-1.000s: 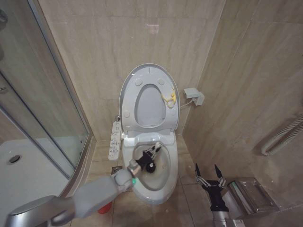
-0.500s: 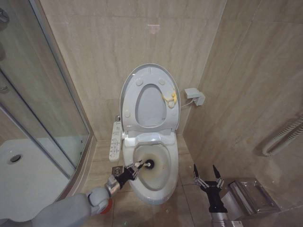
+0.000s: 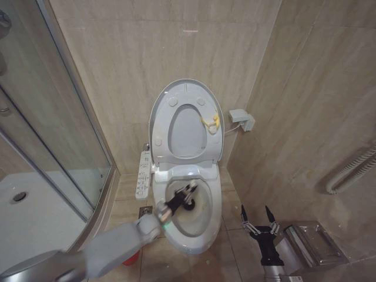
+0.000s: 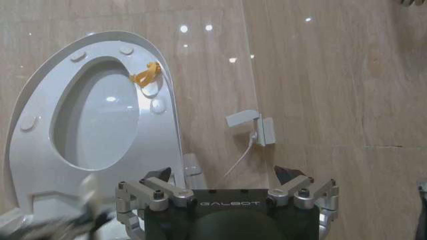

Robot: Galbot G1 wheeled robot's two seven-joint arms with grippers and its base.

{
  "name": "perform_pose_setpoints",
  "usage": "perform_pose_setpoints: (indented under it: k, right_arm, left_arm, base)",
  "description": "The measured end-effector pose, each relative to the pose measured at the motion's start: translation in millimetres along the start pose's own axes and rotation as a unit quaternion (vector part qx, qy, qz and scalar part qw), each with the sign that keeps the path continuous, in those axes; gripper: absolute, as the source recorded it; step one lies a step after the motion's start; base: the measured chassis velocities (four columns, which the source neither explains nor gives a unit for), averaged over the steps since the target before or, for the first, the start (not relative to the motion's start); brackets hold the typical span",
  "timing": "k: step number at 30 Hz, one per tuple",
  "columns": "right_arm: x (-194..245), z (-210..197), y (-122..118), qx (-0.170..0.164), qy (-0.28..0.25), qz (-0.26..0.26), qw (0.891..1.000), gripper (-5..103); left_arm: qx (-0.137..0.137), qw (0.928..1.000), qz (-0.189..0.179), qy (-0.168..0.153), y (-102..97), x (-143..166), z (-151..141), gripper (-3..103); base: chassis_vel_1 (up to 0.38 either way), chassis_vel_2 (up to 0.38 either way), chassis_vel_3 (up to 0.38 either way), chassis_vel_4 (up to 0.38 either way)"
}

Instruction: Open the toilet lid, clean the toilet bowl with a toilet brush, close the toilet lid, and flush.

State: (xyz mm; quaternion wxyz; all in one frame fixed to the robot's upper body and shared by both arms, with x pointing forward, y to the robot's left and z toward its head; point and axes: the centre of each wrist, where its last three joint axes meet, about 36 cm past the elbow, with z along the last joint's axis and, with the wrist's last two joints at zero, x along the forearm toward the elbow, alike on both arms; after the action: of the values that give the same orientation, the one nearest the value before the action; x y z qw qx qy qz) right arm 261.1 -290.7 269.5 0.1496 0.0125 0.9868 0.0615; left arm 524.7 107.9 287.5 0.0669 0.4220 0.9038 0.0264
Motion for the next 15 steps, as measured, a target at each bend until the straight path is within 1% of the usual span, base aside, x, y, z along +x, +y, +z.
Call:
perform_pose_setpoints:
  k: [2,3,4,6,8,9,10,11,13,14,15]
  right_arm:
    - [-0.9,0.7,-1.1,0.000,0.000,0.001,1.000,100]
    - [-2.3,1.1,-3.0,-0.001,0.000,0.002,1.000,100]
    - [-2.9,0.9,-4.6,-0.001,0.000,0.003,1.000,100]
    - [-3.0,0.7,-5.3,-0.002,-0.001,0.004,1.000,100]
    - [-2.3,0.0,-7.6,-0.001,0.000,0.006,1.000,100]
    - [-1.2,-0.4,-8.5,-0.001,0.000,0.007,1.000,100]
    - [-1.2,-0.4,-8.5,-0.001,0.000,0.007,1.000,100]
    - [-0.4,-1.0,-8.9,-0.002,0.000,0.008,1.000,100]
    - [0.8,-1.9,-9.0,-0.001,0.001,0.008,1.000,100]
    - [1.3,-2.9,-9.4,-0.001,0.000,0.008,1.000,100]
    - [1.3,-2.9,-9.4,-0.001,0.000,0.008,1.000,100]
  left_arm:
    - [0.003,0.9998,0.005,-0.017,-3.9,-22.8,-10.2,19]
    - [0.005,0.9994,0.010,-0.034,-7.9,-46.4,-20.1,19]
    - [0.007,0.9991,0.010,-0.040,-10.0,-55.3,-20.9,19]
    - [0.007,0.9991,0.010,-0.042,-10.3,-57.0,-20.1,19]
    - [0.010,0.9990,0.007,-0.042,-12.9,-60.2,-12.7,18]
    - [0.012,0.9992,0.005,-0.037,-15.2,-58.2,-5.6,18]
    - [0.012,0.9992,0.005,-0.037,-15.2,-58.2,-5.6,18]
    - [0.012,0.9996,0.005,-0.025,-18.3,-52.7,4.9,18]
    - [0.009,0.9998,0.011,-0.014,-22.6,-46.6,14.9,18]
    - [0.009,0.9998,0.017,-0.010,-27.2,-44.4,19.0,18]
    - [0.009,0.9998,0.017,-0.010,-27.2,-44.4,19.0,18]
  base:
    - [0.000,0.000,0.000,0.000]
    - [0.000,0.000,0.000,0.000]
    - [0.000,0.000,0.000,0.000]
    - [0.000,0.000,0.000,0.000]
    - [0.000,0.000,0.000,0.000]
    - [0.000,0.000,0.000,0.000]
    - [0.000,0.000,0.000,0.000]
    - [0.000,0.000,0.000,0.000]
    - [0.000,0.000,0.000,0.000]
    - [0.000,0.000,0.000,0.000]
    - [0.000,0.000,0.000,0.000]
